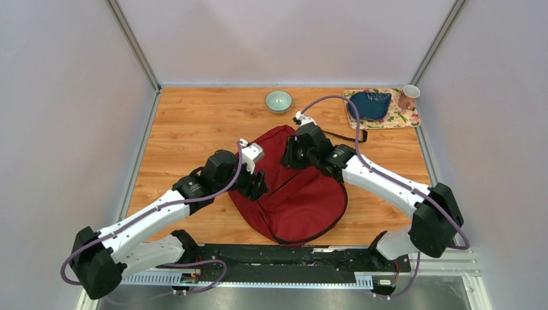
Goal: Pack the student bag
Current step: Adjust the student bag at the center of the board.
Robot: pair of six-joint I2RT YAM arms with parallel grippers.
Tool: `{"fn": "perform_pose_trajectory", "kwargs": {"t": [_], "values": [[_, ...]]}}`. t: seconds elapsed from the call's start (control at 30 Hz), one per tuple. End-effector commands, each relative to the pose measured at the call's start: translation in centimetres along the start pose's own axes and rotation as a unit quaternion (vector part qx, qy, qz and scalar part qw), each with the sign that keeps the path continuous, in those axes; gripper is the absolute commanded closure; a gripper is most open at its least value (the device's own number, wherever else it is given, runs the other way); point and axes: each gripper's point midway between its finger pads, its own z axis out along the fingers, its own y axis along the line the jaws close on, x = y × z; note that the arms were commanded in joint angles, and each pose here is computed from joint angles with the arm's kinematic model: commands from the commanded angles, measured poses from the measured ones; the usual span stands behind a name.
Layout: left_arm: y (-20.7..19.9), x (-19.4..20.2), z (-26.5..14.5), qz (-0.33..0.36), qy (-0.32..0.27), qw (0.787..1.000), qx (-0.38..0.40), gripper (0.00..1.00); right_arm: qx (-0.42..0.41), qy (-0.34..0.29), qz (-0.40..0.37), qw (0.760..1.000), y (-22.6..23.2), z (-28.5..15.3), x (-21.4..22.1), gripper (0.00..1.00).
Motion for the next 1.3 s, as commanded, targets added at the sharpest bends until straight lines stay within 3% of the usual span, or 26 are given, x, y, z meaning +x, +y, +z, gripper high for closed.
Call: {"fn": "perform_pose_trajectory", "kwargs": {"t": [0.0, 0.27, 0.5, 0.63, 0.83, 0.97, 1.17, 1.27], "values": [[2.9, -5.5, 0.5, -0.028, -0.075, 0.995, -0.061, 0.29, 0.019, -0.015, 0.014, 1.0, -0.5, 1.3, -0.5, 0.71], [7.6, -2.4, 3.9, -0.104, -0.019, 0.99, -0.093, 0.3, 0.09, 0.015, 0.001, 0.996, -4.1, 3.2, 2.0, 0.73], [10.2, 2.2, 3.6, -0.15, 0.032, 0.977, -0.145, 0.35, 0.191, 0.024, -0.027, 0.981, -8.8, 3.1, 3.4, 0.75], [10.5, 1.9, 2.5, -0.154, 0.011, 0.976, -0.151, 0.35, 0.211, 0.023, -0.029, 0.977, -9.8, 2.7, 3.2, 0.75], [7.8, -2.7, 0.2, -0.14, -0.052, 0.984, -0.099, 0.32, 0.113, -0.012, -0.023, 0.993, -5.4, 1.2, 0.6, 0.73], [7.0, -4.5, -2.4, -0.159, -0.097, 0.977, -0.108, 0.28, 0.013, -0.036, -0.033, 0.999, -1.2, -1.0, -1.2, 0.62], [6.3, 2.9, -2.3, -0.262, -0.029, 0.957, -0.12, 0.25, -0.056, 0.021, -0.068, 0.996, 1.7, -2.0, 0.8, 0.57], [5.6, 5.2, -1.7, -0.308, -0.034, 0.945, -0.102, 0.25, -0.06, 0.054, -0.083, 0.993, 2.3, -1.4, 2.7, 0.57]]}}
